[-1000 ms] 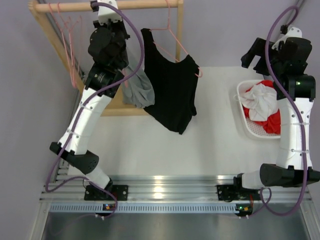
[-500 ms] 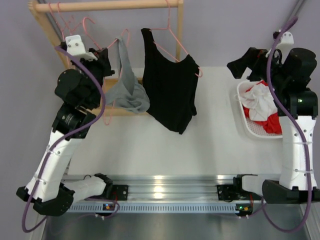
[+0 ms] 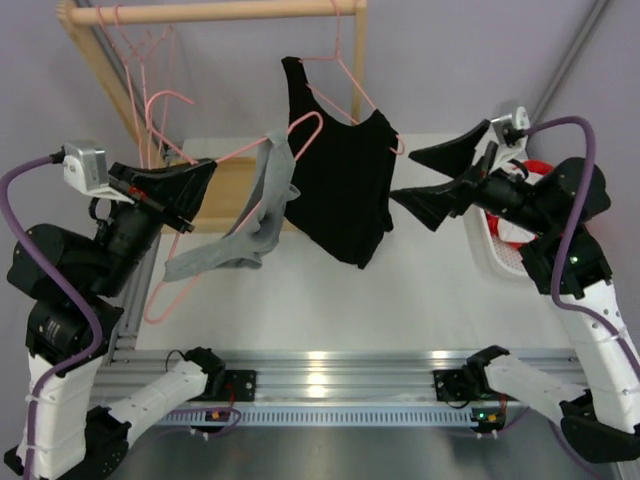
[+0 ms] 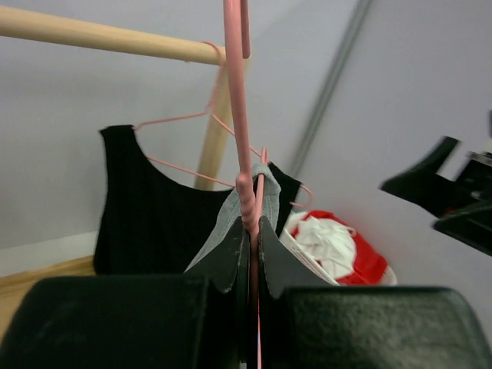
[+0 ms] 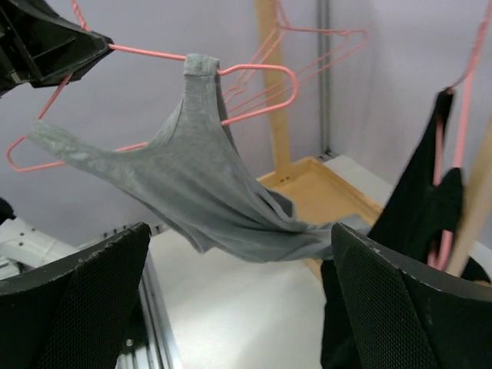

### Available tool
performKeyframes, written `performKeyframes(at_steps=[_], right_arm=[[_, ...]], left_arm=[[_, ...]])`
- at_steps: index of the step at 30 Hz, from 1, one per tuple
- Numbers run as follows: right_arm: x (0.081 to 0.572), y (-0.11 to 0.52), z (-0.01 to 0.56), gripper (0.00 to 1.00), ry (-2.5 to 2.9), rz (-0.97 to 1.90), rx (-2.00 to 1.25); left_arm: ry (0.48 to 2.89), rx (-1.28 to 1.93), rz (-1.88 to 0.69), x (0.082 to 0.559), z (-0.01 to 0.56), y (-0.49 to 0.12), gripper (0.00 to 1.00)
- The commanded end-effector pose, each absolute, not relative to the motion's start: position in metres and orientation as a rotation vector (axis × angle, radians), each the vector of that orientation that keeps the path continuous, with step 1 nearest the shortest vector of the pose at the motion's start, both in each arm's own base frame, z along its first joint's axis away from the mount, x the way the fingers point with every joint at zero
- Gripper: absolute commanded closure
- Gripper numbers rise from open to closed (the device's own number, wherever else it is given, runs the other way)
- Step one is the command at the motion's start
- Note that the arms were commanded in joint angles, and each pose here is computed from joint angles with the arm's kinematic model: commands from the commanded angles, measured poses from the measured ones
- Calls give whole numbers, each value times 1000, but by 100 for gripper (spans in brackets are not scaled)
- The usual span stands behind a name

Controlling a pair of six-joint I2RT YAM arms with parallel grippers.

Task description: Remove the tank top from the hanger

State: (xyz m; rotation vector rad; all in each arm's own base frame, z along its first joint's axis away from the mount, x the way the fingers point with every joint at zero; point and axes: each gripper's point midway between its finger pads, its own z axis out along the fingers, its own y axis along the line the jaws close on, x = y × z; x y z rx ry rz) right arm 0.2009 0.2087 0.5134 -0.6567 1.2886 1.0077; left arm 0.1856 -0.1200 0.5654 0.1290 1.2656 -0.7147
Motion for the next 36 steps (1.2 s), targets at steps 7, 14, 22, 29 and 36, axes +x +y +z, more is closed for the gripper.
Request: performKeyframes(at_steps=[7,14,22,29,36], right_arm=[[165,291,499,1,1030,1155,-888],[161,306,495,0,916,1218,-846],[141,321,505,1,729,1348,-843],[127,340,507,8,693,1449,-893],[114,345,511,47,676,1503,-909]], left_arm=[[1148,367,-1034,113,608,-151,100],[1105,387,-1055,97,619,-147,100],[1118,382,-1053,101,616,-149,100],[1136,364,-1031,110,610,-148,100],[1153,336,-997,118,603,-146,100]])
